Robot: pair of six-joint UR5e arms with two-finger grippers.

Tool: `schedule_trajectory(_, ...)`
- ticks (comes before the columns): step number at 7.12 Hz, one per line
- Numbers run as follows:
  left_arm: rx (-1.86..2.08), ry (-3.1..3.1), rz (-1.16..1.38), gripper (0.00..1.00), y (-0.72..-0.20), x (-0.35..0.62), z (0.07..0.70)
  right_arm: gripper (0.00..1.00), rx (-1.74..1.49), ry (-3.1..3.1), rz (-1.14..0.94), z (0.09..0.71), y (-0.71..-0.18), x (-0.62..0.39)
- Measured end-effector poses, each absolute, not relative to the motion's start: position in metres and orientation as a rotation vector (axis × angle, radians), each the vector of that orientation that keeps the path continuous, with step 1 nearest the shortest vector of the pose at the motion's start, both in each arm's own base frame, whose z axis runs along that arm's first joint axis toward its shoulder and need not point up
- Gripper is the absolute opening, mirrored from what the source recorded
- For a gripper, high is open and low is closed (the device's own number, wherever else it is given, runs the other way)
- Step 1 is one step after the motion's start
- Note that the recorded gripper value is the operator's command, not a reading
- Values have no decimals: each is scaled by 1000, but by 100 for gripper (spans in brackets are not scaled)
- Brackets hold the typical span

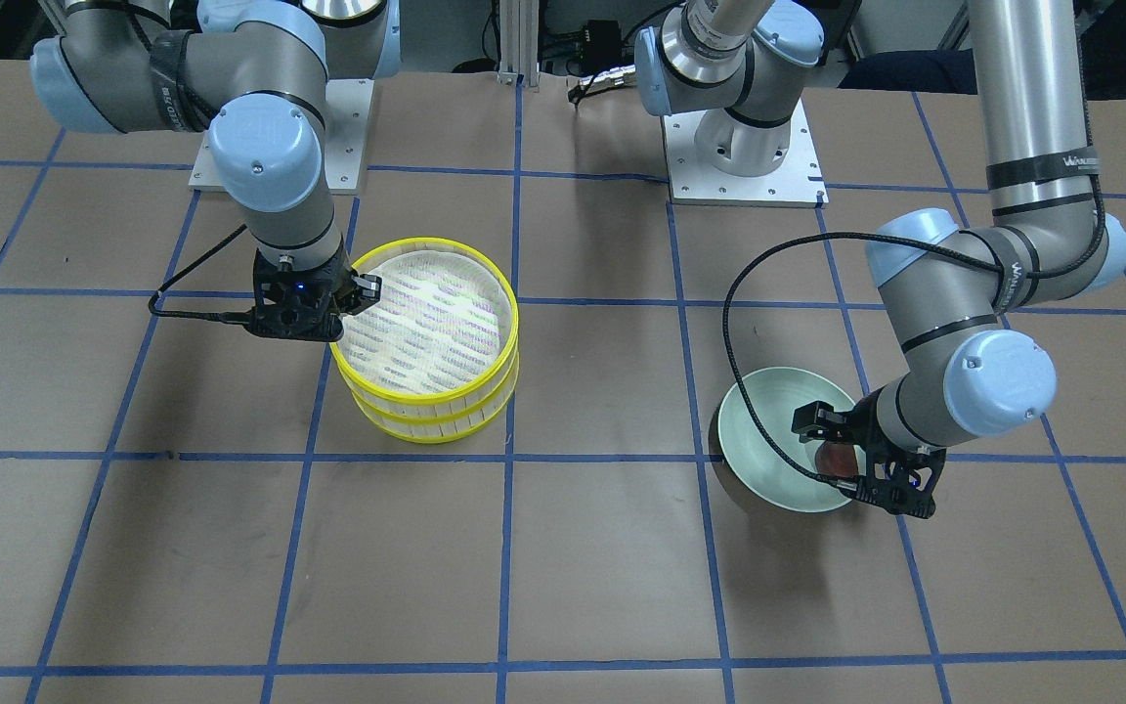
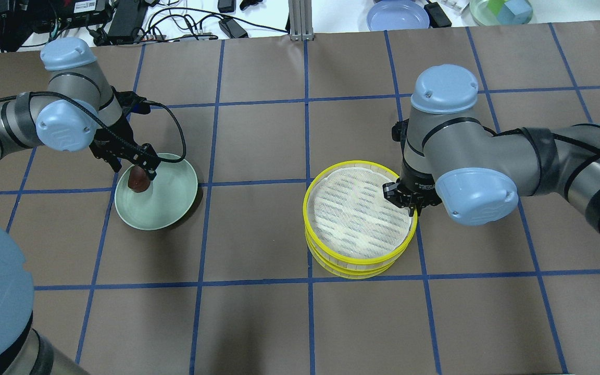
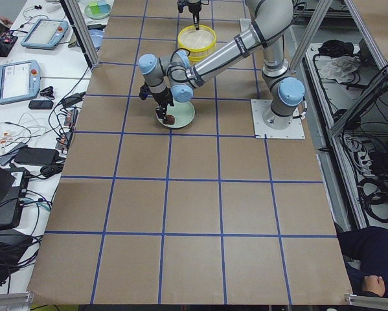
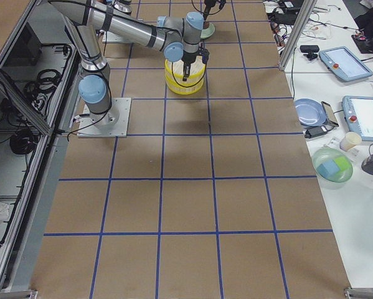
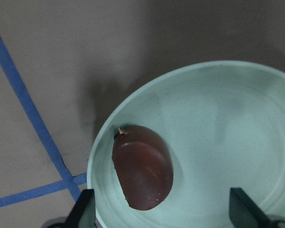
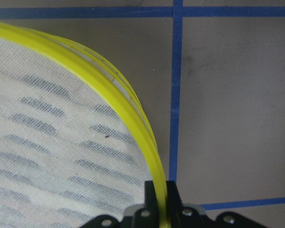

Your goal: Stack buns with steamer

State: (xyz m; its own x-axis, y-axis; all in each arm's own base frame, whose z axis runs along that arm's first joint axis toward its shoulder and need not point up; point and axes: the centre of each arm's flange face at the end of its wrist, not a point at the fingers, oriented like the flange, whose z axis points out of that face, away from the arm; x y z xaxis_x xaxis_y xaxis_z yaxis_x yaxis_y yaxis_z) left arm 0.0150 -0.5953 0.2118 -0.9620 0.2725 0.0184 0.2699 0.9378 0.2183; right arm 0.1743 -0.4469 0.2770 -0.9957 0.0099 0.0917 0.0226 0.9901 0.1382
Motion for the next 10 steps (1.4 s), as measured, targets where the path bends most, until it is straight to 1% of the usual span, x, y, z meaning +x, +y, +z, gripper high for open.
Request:
schedule_trajectory(1,435,3082,355,82,-595,16,204,77,-24,-3035,-233,274,-446,174)
schedule_trajectory(2,439,3082,371,52,-595,16,199,89,-23,-3021,-252,270,-446,173)
schedule_trajectory(3,443,3083,393,16,-594,16,194,97,-25,-3010,-262,268,-446,172)
schedule_trajectory(4,445,3085,415,0,-591,16,191,99,-31,-3006,-261,269,-447,171)
schedule_trajectory(6,443,3087,420,0,-591,16,193,100,-48,-3015,-189,294,-461,172)
schedule_trajectory(7,434,3086,405,0,-592,17,198,100,-55,-3028,-118,331,-472,173)
schedule_trajectory(8,397,3082,364,0,-595,17,213,100,-58,-3041,-52,388,-478,173)
schedule_trajectory(10,204,3091,251,0,-606,2,275,100,-60,-3082,24,510,-474,174)
